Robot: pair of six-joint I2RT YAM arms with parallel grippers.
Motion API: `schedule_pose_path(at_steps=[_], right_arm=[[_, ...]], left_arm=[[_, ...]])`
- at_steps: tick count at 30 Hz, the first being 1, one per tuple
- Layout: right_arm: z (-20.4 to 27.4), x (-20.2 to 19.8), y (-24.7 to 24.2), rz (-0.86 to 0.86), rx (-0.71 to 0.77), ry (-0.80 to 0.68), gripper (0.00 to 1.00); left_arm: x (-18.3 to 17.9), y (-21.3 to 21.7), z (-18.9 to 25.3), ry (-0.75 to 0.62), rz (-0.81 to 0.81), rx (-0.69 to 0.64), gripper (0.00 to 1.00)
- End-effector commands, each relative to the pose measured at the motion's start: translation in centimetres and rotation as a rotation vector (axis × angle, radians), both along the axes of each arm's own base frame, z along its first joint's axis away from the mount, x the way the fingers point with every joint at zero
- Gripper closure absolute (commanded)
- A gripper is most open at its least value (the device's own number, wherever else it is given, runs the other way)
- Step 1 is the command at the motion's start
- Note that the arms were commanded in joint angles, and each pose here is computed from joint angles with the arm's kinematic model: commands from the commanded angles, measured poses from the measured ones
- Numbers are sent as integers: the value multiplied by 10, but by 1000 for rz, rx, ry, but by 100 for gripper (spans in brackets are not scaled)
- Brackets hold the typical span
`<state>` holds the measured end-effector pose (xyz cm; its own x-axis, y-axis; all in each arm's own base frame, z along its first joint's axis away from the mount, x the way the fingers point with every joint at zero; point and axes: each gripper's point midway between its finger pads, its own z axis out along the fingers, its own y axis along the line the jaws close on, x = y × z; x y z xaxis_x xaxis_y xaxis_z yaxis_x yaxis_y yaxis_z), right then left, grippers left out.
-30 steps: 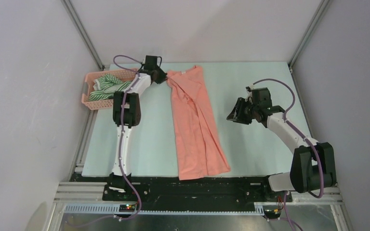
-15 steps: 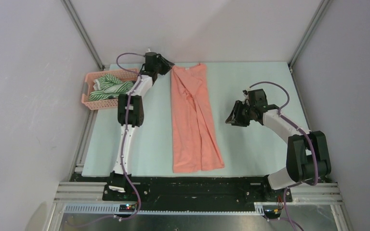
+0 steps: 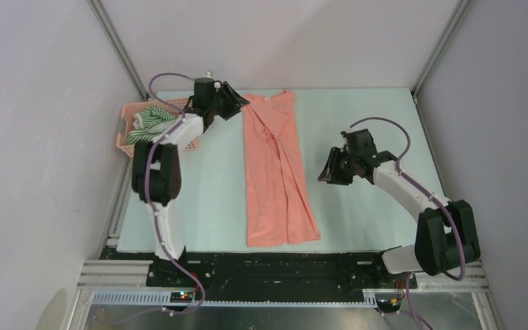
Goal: Fold and stack the mixed laundry pile
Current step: Fold the T-shirt at the center of the board.
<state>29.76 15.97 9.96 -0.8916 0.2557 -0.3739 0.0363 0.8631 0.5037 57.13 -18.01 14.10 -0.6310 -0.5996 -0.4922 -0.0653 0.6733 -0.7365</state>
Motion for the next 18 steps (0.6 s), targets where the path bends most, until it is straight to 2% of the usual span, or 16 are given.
schedule_pose_path(at_steps=[1, 4, 8, 12, 18], right_arm=[[21, -25, 20, 2, -56, -18, 61], [23, -49, 45, 9, -55, -13, 63], [6, -75, 71, 2, -75, 20, 66], [-18, -95, 86, 4, -147, 69, 67], [-35, -116, 108, 19, -161, 111, 66]], left_arm=[[-83, -46, 44, -53, -159, 52, 46], [-122, -69, 39, -46, -220, 100, 47], [-147, -93, 25, -13, -286, 107, 47], [-146, -110, -4, 33, -339, 125, 48], [-118, -130, -27, 58, -370, 116, 50]])
